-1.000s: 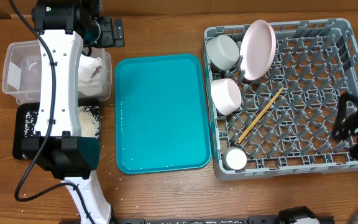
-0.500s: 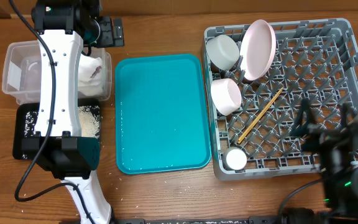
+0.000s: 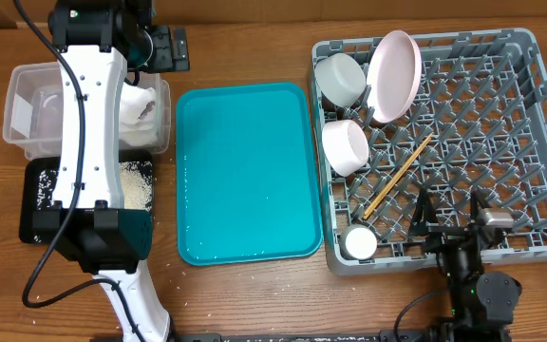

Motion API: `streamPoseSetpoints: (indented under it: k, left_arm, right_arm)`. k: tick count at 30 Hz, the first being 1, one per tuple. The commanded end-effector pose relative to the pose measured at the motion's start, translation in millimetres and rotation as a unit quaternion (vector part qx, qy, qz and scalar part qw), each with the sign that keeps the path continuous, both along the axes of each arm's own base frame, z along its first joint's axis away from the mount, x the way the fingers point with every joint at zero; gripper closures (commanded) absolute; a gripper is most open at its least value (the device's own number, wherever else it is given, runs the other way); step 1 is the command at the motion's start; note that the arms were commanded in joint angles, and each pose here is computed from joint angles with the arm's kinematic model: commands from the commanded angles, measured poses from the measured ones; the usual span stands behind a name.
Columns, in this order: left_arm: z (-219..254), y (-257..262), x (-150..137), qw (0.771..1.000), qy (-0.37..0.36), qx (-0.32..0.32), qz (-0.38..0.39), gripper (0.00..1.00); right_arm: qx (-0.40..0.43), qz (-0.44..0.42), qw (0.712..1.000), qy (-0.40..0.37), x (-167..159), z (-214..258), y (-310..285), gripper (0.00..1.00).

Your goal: Sort waste into correct bins and load items into the dishwasher

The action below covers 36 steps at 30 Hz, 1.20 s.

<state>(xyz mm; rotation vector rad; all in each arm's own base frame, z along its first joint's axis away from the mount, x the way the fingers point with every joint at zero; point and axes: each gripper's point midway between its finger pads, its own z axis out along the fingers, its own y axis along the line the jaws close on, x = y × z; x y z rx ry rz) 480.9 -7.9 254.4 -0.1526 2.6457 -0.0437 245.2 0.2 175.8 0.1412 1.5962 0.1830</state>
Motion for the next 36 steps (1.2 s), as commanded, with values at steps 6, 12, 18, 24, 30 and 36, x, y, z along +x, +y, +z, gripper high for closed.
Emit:
streamPoseSetpoints:
  k: [6,12,18,24,30,36]
  left_arm:
    - [20,0,-2,1.000,-0.026,0.001,0.001,0.00]
    - [20,0,-2,1.000,-0.026,0.001,0.001,0.00]
    - [20,0,-2,1.000,-0.026,0.001,0.001,0.00]
    - [20,0,-2,1.000,-0.026,0.001,0.001,0.00]
    - [21,3,-2,1.000,-0.027,0.009,0.006,0.00]
    - [61,-12,7,0.992,-0.115,-0.002,-0.054,0.00]
  right_arm:
    - [0.000,0.002,1.000,-0.008,1,-4,0,0.00]
    - [0.000,0.002,1.000,-0.007,1,-4,0,0.00]
    - [0.000,0.002,1.000,-0.007,1,-4,0,0.00]
    - [0.000,0.002,1.000,-0.007,1,-4,0,0.00]
    - [0.000,0.002,1.000,-0.007,1,-4,0,0.00]
    - [0.000,0.002,1.000,-0.007,1,-4,0,0.00]
